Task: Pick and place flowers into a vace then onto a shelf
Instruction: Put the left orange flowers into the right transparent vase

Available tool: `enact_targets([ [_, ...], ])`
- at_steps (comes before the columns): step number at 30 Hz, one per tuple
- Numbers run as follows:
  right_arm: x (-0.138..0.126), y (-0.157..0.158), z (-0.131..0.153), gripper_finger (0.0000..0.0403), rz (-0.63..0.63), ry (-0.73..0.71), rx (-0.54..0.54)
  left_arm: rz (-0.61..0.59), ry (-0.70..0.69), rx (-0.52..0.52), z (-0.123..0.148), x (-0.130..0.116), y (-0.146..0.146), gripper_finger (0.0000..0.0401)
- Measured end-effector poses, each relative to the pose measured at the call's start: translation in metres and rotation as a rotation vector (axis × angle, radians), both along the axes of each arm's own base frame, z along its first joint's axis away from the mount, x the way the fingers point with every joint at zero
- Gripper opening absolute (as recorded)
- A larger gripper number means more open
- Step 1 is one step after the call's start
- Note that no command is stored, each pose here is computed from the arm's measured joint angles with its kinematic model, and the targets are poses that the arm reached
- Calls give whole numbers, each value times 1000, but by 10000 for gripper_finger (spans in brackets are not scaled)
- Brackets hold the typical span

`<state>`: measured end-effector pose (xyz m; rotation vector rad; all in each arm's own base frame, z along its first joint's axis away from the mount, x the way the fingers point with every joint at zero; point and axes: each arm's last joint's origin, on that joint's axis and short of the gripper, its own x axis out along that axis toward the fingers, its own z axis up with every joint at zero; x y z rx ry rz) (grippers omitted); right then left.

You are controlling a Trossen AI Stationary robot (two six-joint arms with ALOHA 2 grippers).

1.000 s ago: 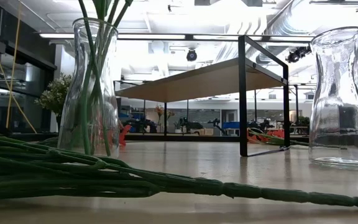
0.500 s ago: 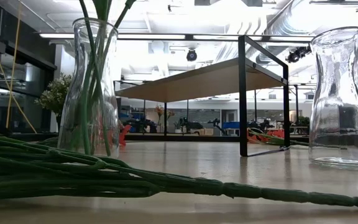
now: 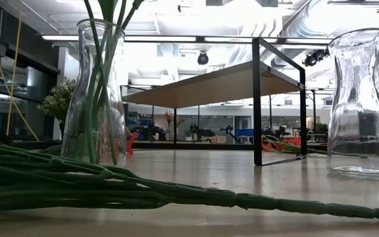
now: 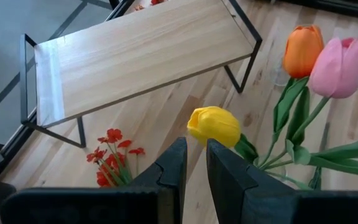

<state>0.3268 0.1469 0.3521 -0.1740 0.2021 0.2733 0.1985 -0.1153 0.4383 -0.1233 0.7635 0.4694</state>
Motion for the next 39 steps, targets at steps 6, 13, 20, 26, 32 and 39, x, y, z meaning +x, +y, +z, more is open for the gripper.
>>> enact_targets([
  [6,-28,-3,32,165,-66,-110,-39,-2,-2,11,0,0,0,97],
  [13,-64,-6,65,167,-125,-219,-57,-2,-3,11,0,0,0,97],
  [20,-95,-10,85,161,-151,-270,-35,6,-15,-122,8,-13,7,97],
  [26,-107,-14,93,165,-177,-294,-42,31,-60,-248,19,-32,19,97],
  [32,-109,-16,95,166,-178,-307,-62,65,-160,-230,31,-51,34,97],
  [39,-109,-17,95,167,-179,-308,-68,151,-264,-110,37,-57,48,97],
])
